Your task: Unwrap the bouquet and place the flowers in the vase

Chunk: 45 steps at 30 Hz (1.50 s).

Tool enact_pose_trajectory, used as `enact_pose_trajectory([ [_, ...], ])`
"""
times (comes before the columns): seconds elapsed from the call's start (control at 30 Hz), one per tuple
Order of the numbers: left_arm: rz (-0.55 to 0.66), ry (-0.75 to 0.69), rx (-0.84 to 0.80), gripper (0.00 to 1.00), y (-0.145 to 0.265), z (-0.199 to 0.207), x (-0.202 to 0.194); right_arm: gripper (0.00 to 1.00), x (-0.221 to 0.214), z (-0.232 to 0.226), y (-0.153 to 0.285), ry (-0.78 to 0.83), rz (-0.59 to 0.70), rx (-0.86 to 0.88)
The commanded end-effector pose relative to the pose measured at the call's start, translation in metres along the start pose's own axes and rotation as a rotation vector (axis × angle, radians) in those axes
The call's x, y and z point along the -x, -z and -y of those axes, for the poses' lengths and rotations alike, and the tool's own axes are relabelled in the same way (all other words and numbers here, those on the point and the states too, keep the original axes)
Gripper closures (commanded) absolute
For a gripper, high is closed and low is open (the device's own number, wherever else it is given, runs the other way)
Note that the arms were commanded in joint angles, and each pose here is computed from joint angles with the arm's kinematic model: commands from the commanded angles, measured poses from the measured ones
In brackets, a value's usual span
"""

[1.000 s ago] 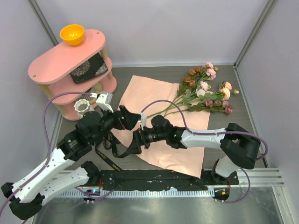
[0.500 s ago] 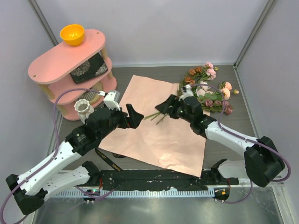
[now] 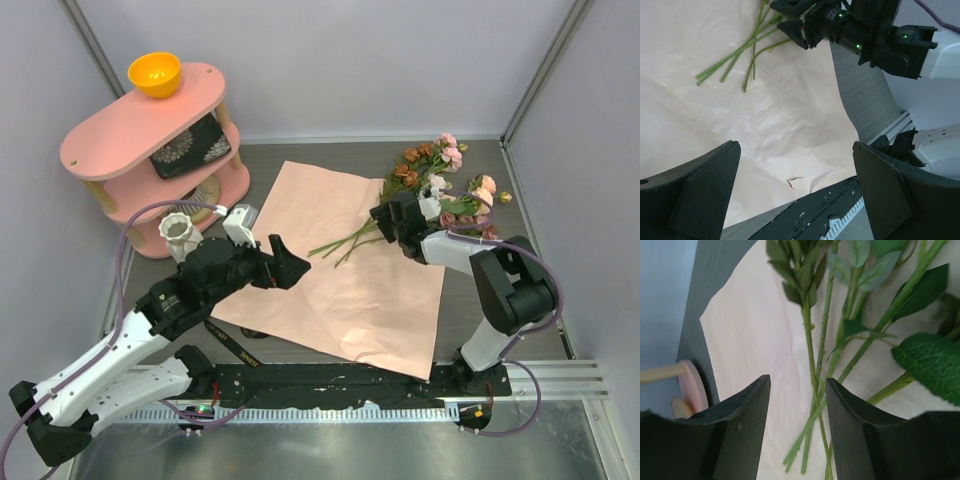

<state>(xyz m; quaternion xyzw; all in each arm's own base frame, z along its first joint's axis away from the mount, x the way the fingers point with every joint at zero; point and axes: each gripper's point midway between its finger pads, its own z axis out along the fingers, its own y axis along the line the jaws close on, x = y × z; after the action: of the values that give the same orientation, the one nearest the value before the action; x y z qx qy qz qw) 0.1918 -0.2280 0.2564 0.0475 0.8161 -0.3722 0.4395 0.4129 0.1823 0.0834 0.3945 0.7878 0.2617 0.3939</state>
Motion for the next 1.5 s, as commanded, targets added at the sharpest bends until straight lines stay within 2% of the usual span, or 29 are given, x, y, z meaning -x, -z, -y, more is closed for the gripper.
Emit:
enact_pose_trajectory([
  [0.0,0.03,0.006,-0.006,0.0,0.011,0.001,0.007,0.47,0.022,-0.015,-0.015,-0.143,0.063,0.011],
  [0.27,0.026,-0.013,0.001,0.0,0.008,0.003,0.011,0.52,0.016,0.011,-0.024,-0.184,0.078,-0.046],
  [0.37,0.019,-0.013,-0.003,0.0,0.008,0.005,0.011,0.6,0.015,0.014,-0.03,-0.188,0.071,-0.045],
  [0.53,0.023,-0.012,-0.004,0.0,0.007,0.006,0.013,0.62,0.012,0.02,-0.033,-0.199,0.065,-0.053],
  [0.8,0.017,-0.004,-0.009,0.0,0.003,0.006,0.01,0.51,0.026,0.033,-0.014,-0.113,0.128,-0.054],
  [0.93,-0.001,-0.003,-0.019,0.0,-0.004,0.007,0.005,0.5,0.028,0.049,-0.006,-0.091,0.141,-0.069],
  [1.17,-0.008,-0.002,-0.025,0.0,-0.006,0.009,0.004,0.48,0.03,0.036,0.004,-0.041,0.134,0.011],
  [1.27,0.003,-0.001,-0.016,0.0,-0.005,0.006,0.004,0.41,0.033,0.027,0.011,0.013,0.141,0.058],
  [1.3,0.004,-0.003,-0.013,0.0,-0.005,0.004,0.003,0.35,0.036,0.021,0.016,0.017,0.145,0.081],
  [1.37,0.004,-0.003,-0.015,0.0,-0.007,0.004,0.002,0.32,0.036,0.02,0.02,0.025,0.143,0.093],
  [1.47,-0.005,-0.005,-0.017,0.0,-0.009,0.006,0.002,0.35,0.038,0.035,0.026,0.016,0.155,0.039],
])
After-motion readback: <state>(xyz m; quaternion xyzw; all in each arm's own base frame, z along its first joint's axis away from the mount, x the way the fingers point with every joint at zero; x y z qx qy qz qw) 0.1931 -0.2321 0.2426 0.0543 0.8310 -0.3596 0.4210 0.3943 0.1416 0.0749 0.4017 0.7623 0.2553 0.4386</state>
